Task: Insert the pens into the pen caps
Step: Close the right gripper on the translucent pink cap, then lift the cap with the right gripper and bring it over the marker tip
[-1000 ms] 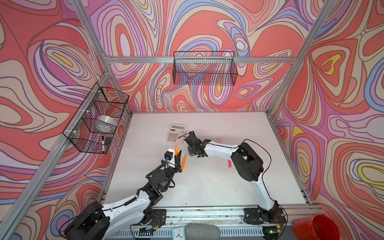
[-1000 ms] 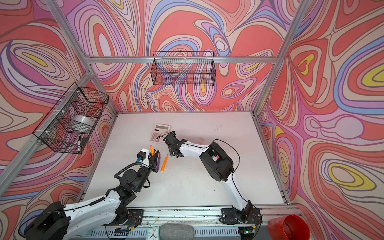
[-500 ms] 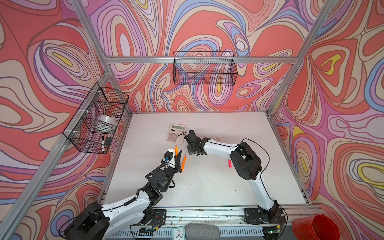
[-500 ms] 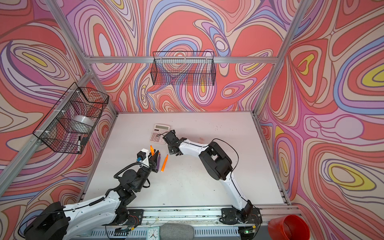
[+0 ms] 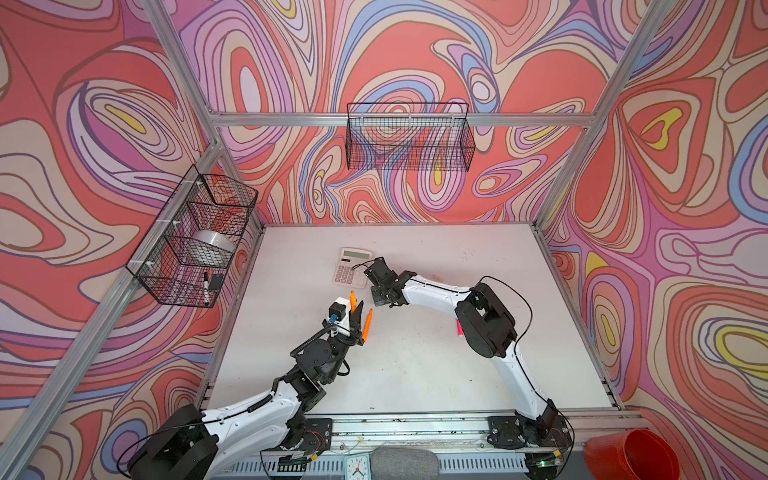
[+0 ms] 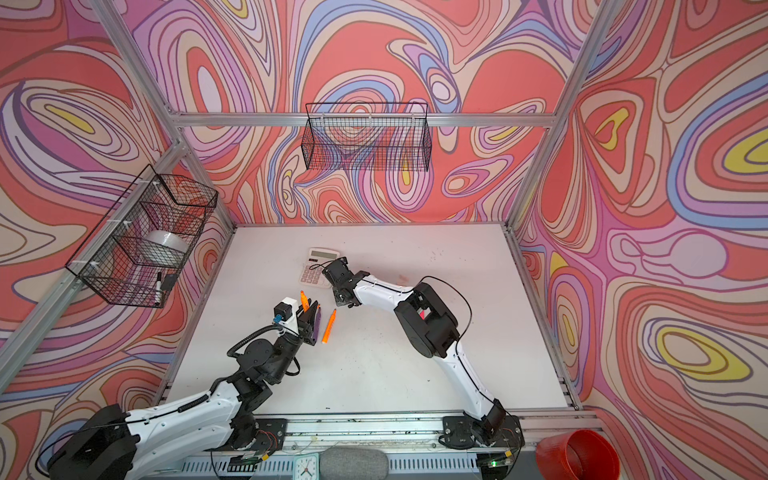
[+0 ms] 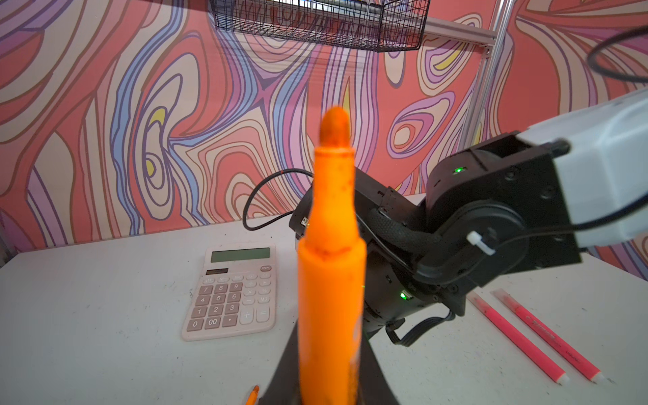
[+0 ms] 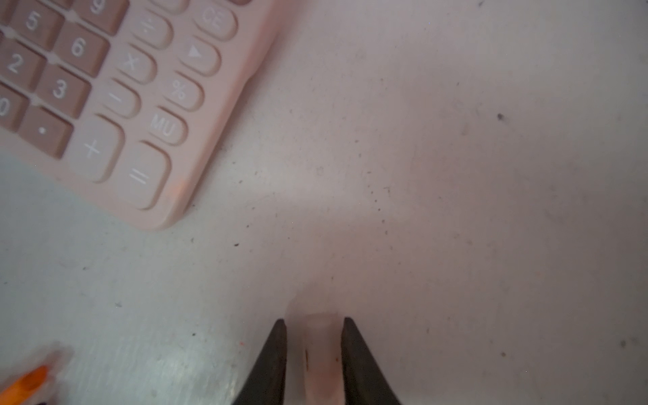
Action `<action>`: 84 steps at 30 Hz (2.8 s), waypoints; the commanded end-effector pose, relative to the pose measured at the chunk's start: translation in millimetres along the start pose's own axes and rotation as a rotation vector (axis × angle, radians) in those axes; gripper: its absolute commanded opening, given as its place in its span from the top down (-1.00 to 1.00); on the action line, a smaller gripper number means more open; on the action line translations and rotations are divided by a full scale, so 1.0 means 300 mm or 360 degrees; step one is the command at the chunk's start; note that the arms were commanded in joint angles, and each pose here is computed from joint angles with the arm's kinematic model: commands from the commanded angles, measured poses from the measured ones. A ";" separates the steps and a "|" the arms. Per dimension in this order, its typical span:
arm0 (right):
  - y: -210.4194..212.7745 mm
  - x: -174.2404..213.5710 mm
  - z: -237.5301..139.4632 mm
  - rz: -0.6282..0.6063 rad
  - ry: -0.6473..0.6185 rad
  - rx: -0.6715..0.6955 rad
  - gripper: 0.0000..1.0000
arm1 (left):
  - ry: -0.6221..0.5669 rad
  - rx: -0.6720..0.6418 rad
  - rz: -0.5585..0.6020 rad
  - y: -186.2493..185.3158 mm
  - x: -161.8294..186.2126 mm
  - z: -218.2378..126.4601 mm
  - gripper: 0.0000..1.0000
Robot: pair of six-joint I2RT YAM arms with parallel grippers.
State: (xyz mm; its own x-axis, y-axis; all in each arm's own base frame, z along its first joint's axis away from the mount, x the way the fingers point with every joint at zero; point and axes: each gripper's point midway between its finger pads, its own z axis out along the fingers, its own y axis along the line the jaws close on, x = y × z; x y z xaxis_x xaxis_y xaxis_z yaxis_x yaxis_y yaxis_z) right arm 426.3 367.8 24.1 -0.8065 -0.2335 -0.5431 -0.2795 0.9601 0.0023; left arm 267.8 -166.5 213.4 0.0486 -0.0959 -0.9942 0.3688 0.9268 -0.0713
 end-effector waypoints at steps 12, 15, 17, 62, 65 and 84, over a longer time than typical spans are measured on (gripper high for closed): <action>-0.079 0.111 0.092 -0.0030 0.0206 0.0103 0.50 | -0.0077 0.0025 -0.0052 -0.013 -0.063 0.007 1.00; -0.080 0.112 0.097 -0.0030 0.0209 0.0103 0.52 | -0.0076 0.0030 -0.0052 -0.015 -0.063 0.007 1.00; -0.079 0.114 0.100 -0.0028 0.0214 0.0100 0.54 | -0.0075 0.0028 -0.0053 -0.014 -0.063 0.007 1.00; 0.023 -0.179 -1.386 0.0168 -0.1668 -0.1317 1.00 | -0.0006 0.0641 -0.0286 -0.247 -0.135 -0.028 1.00; 0.108 -0.168 -1.440 0.0067 -0.1727 -0.1398 1.00 | 0.0025 0.0709 -0.0282 -0.275 -0.141 -0.029 1.00; 0.213 -0.115 -1.347 0.0029 -0.1721 -0.1522 1.00 | 0.0036 0.0868 -0.0325 -0.330 -0.158 -0.046 1.00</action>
State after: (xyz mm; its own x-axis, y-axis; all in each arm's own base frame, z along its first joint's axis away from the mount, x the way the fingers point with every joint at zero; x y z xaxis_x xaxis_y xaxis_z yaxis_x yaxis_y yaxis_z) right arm 227.6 372.8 389.3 -0.1389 0.4032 -0.9045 -0.8556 0.4110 0.3146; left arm 221.5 -245.0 239.8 -0.1269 -0.1828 -0.9749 0.7627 0.6105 -0.2137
